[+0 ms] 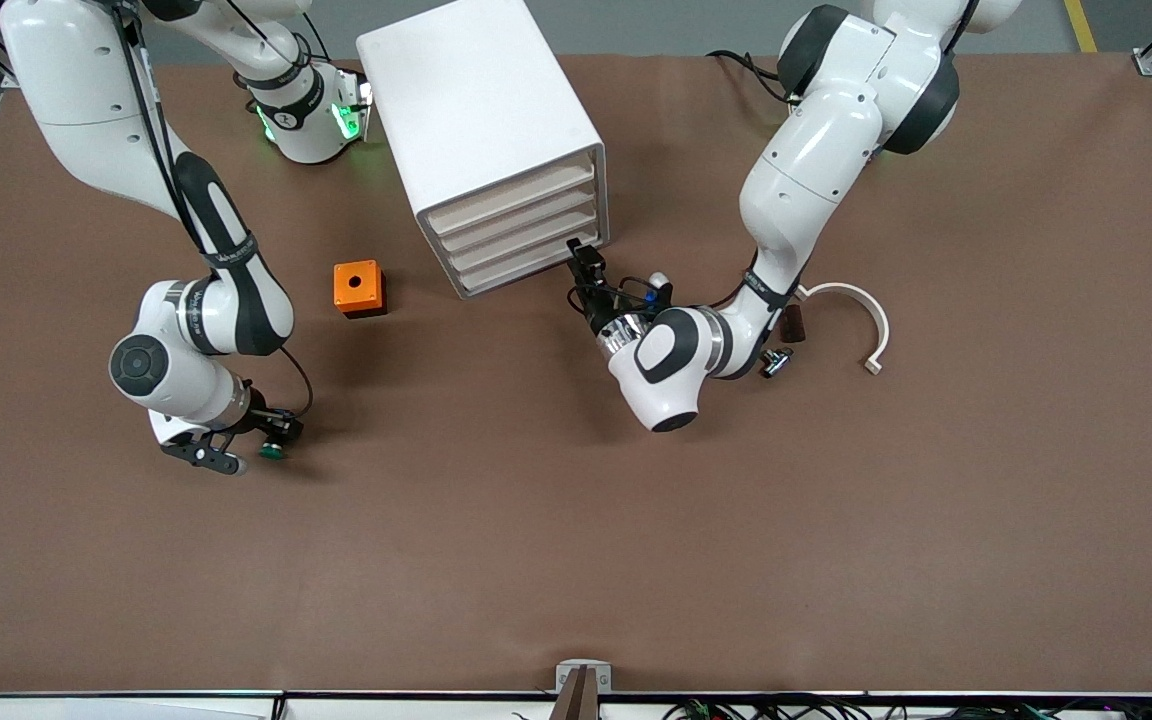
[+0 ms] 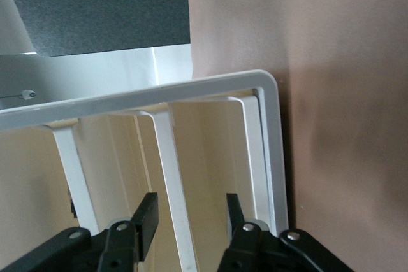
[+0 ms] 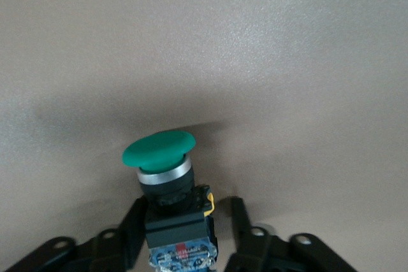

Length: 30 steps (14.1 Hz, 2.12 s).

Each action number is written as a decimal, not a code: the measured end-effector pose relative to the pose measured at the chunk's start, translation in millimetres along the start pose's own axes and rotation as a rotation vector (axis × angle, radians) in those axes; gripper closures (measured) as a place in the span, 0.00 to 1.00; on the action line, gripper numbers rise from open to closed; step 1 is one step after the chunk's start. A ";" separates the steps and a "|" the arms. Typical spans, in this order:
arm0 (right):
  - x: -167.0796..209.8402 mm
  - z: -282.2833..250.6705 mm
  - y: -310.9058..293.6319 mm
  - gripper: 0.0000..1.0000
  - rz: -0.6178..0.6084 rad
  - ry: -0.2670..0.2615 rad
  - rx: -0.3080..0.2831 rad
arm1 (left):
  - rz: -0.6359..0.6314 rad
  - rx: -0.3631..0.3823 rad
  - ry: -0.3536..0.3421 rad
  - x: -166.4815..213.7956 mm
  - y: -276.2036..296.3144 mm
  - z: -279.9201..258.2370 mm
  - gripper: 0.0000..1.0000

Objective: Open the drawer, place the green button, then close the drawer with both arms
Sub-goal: 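Grasp the green button with the right gripper while the left gripper grips the drawer, then pull the drawer open with the left gripper while the right gripper carries the button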

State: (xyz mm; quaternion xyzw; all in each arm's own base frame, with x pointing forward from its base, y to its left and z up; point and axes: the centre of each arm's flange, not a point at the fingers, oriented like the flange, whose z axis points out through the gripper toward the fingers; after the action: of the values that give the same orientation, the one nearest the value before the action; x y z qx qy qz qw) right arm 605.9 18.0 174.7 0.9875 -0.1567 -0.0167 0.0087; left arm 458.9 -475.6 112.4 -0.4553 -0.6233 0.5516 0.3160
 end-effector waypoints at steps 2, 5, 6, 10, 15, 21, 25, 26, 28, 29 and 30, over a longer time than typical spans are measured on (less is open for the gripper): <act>-0.1 -0.8 -0.7 0.58 0.002 -0.001 0.001 | 0.005 0.019 0.008 -2.1 -2.5 8.0 0.50; -0.5 -1.1 -0.6 0.58 0.020 -0.015 0.011 | 0.011 0.044 0.022 -4.5 -6.1 18.4 0.50; -0.6 -2.1 -0.9 0.58 0.026 -0.022 0.013 | 0.009 0.048 0.026 -4.1 -5.7 21.3 0.50; 4.2 -27.9 -11.3 0.58 0.062 -0.038 0.029 | -0.003 0.064 0.051 -2.6 -2.8 38.9 0.54; 5.6 -87.5 -24.2 0.58 0.110 -0.055 0.062 | 0.004 0.079 0.069 -7.2 -6.4 54.3 0.61; -25.2 -142.2 -75.0 0.58 0.204 -0.059 0.073 | 0.000 0.082 0.069 -6.1 -4.3 55.7 0.85; -62.1 -166.0 -131.3 0.58 0.284 -0.056 0.077 | -0.017 0.083 0.063 -4.7 -1.6 53.9 0.89; -71.5 -169.1 -144.5 0.58 0.301 -0.055 0.078 | -0.018 0.082 0.061 -4.2 -1.3 52.4 0.89; -90.9 -172.7 -170.3 0.58 0.336 -0.056 0.078 | -0.022 0.081 0.046 -1.4 0.4 43.5 0.89; -100.5 -174.1 -182.3 0.58 0.351 -0.056 0.077 | -0.024 0.079 0.033 0.7 1.5 36.5 0.88; -110.1 -175.9 -193.6 0.58 0.367 -0.056 0.077 | -0.026 0.078 0.019 3.3 2.8 27.9 0.88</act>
State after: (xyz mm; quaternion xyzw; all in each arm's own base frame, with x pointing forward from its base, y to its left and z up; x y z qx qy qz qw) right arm 567.4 238.2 349.4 0.9410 -0.3350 -0.0364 -0.0306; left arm 433.2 -483.9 104.0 -0.4398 -0.6042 0.5670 0.3464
